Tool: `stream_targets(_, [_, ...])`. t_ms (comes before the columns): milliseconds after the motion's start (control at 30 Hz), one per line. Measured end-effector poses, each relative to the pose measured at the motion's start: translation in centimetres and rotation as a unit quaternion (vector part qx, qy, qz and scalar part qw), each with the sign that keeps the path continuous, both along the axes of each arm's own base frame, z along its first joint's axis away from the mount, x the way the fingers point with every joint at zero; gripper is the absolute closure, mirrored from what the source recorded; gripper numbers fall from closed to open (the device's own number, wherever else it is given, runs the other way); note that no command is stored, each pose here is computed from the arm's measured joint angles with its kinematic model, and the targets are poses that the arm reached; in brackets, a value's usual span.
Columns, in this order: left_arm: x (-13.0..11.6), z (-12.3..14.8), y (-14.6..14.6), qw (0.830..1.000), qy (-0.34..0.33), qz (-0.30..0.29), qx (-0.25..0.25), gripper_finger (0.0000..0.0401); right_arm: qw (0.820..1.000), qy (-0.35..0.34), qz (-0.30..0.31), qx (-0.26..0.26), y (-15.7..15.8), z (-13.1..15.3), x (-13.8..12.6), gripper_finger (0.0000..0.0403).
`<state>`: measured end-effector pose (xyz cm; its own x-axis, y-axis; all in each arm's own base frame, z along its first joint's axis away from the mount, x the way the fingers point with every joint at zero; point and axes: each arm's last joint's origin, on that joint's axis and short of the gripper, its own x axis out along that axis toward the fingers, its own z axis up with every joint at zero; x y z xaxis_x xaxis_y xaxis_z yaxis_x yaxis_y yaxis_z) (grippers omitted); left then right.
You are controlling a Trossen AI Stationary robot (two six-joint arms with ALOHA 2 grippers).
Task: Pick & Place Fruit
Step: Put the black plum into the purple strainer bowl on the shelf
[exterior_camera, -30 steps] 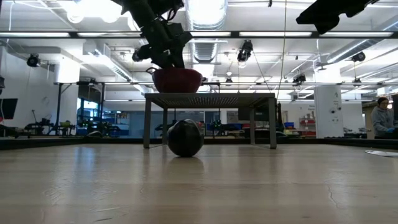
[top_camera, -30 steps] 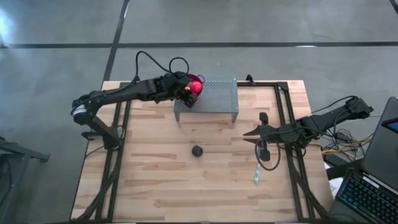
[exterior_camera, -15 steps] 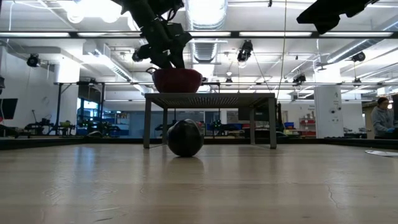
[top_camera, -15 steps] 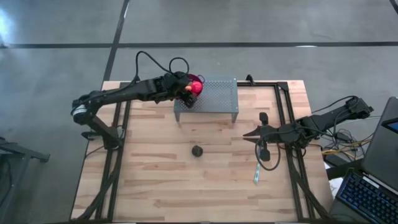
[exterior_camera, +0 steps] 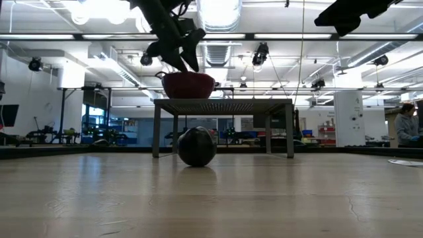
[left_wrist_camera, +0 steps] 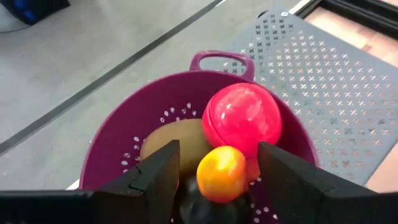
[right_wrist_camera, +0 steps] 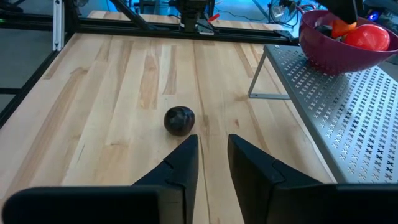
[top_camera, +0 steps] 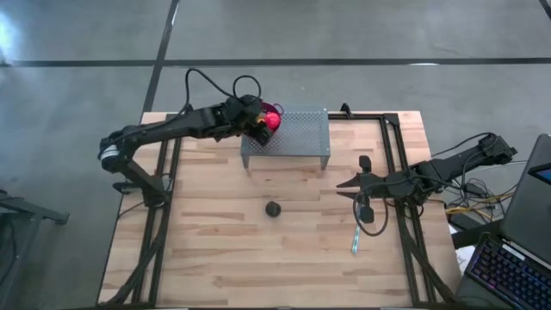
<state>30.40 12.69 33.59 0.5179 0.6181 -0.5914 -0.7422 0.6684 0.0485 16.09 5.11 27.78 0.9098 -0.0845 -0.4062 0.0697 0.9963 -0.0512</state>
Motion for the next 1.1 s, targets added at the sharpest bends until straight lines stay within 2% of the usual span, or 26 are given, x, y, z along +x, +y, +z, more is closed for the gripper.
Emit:
stream_targets(533, [-0.1,4.4,-1.8,0.999,-0.029,-0.038,-0.016,0.0181,1.000,0.000,0.000,0.000,0.0,0.0,0.0,0.0279])
stream_targets(767, [0.4,5.0,-3.5,0.995,-0.035,-0.089,-0.028,0.0180,1.000,0.000,0.000,-0.001,0.0,0.0,0.0,0.0261])
stream_targets(1100, [1.2,4.8,-7.8,0.986,-0.010,-0.167,-0.025,0.0121,1.000,0.000,0.000,-0.001,0.0,0.0,0.0,0.0239])
